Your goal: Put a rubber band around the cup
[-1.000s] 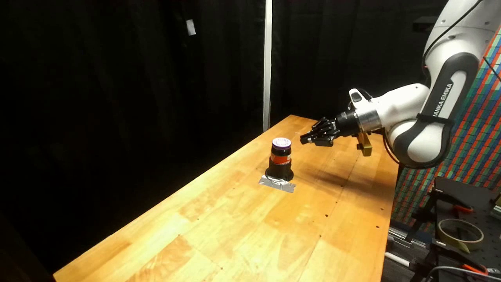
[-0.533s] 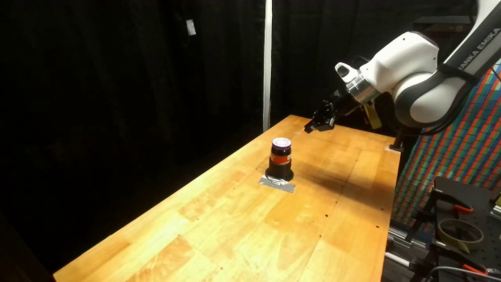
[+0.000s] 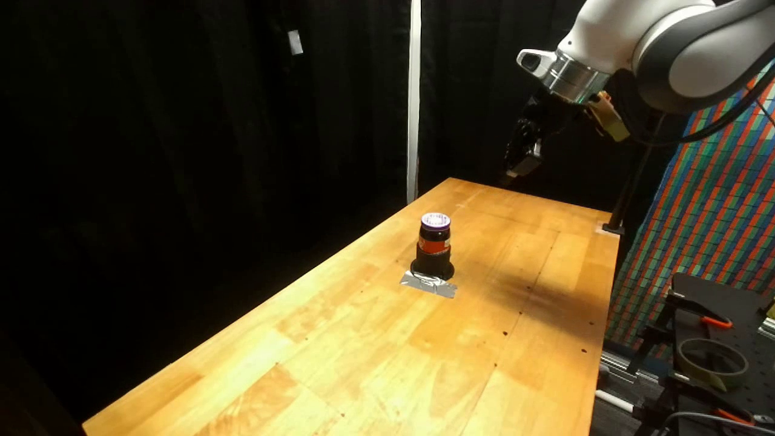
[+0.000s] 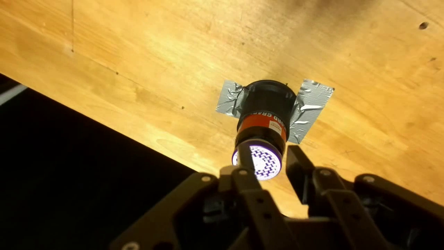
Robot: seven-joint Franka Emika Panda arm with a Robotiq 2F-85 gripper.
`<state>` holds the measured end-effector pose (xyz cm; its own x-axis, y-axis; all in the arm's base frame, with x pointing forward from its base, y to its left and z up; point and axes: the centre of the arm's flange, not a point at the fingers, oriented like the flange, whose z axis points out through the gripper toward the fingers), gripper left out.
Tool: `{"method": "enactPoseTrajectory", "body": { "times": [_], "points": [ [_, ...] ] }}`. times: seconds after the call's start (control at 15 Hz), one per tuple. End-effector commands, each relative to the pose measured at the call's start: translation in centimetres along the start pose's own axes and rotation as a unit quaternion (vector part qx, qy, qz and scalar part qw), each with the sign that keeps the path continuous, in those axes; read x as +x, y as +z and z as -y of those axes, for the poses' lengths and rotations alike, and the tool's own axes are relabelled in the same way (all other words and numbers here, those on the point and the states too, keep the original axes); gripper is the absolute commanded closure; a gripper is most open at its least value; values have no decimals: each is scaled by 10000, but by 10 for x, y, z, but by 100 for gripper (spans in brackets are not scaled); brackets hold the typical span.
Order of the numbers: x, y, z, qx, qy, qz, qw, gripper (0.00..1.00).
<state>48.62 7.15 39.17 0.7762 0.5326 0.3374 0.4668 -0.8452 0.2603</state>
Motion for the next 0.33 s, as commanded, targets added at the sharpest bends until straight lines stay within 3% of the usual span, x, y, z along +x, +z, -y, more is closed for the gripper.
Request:
{"method": "enactPoseTrajectory", "body": {
  "times": [0.0, 0.13, 0.2, 0.27],
  "points": [
    [33, -70, -12, 86, 103, 333, 9994, 35],
    [41, -86, -12, 108, 153, 516, 9985, 19],
    [27, -64, -5, 58, 66, 439, 9990, 12],
    [31, -72, -6, 43, 65, 444, 9990, 30]
  ]
}}
